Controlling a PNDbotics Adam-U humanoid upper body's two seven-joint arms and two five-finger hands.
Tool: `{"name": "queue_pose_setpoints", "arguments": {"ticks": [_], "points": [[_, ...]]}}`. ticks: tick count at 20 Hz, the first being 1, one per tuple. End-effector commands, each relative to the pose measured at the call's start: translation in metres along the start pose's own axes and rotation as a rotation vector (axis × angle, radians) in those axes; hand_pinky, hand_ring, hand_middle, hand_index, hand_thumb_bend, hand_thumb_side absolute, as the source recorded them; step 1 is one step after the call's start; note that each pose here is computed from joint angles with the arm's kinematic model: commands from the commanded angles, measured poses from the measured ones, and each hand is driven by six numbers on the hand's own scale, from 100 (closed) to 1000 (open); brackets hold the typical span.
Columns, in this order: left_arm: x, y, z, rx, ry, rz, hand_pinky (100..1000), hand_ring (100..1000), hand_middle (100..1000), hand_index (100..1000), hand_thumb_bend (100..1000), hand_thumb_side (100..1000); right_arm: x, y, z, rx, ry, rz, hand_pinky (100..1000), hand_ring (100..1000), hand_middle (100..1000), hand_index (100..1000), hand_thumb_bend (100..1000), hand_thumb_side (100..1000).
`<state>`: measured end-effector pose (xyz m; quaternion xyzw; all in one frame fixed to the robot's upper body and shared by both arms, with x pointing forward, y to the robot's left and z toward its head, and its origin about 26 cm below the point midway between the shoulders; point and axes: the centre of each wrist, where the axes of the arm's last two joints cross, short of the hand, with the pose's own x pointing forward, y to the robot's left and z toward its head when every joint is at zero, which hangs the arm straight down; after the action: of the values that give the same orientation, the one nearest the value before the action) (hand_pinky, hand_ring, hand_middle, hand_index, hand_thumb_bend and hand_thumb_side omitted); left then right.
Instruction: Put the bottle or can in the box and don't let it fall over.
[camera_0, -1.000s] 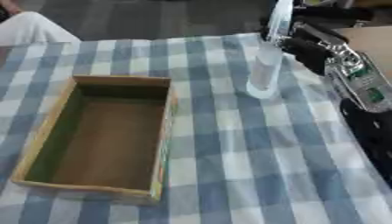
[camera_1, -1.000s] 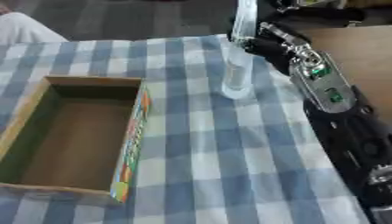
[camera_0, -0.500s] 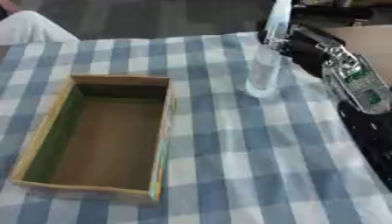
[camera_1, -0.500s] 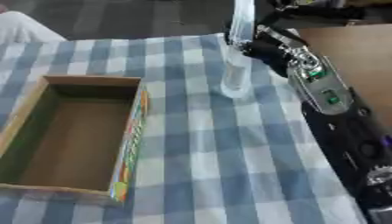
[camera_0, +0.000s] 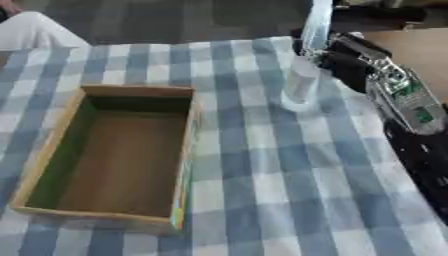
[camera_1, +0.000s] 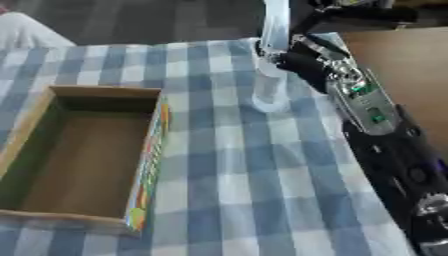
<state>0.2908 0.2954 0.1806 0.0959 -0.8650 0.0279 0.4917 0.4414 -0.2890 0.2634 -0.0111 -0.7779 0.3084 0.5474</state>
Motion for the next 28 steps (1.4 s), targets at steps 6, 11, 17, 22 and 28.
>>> {"name": "queue_pose_setpoints", "arguments": {"ticks": [6, 11, 17, 22, 28], "points": [[0.007, 0.001, -0.002, -0.005, -0.030, -0.007, 461, 671, 680, 697, 100, 746, 0.002, -0.007, 0.001, -0.035, 0.009, 0.003, 1000, 1000, 1000, 896, 100, 446], [0.007, 0.001, -0.001, -0.005, -0.027, -0.006, 461, 671, 680, 696, 100, 747, -0.005, -0.007, 0.002, -0.045, 0.028, -0.005, 1000, 1000, 1000, 891, 100, 443], [0.007, 0.001, -0.002, -0.006, -0.025, -0.006, 461, 670, 680, 696, 100, 747, -0.008, -0.006, 0.002, -0.041, 0.030, -0.006, 1000, 1000, 1000, 876, 100, 432], [0.007, 0.000, -0.002, -0.009, -0.025, -0.006, 461, 671, 681, 696, 100, 748, -0.012, -0.004, 0.002, -0.041, 0.038, -0.018, 1000, 1000, 1000, 846, 100, 424], [0.007, 0.000, -0.002, -0.011, -0.029, -0.002, 462, 670, 681, 696, 100, 745, -0.014, -0.005, 0.002, -0.077, 0.056, -0.028, 1000, 1000, 1000, 768, 100, 394]]}}
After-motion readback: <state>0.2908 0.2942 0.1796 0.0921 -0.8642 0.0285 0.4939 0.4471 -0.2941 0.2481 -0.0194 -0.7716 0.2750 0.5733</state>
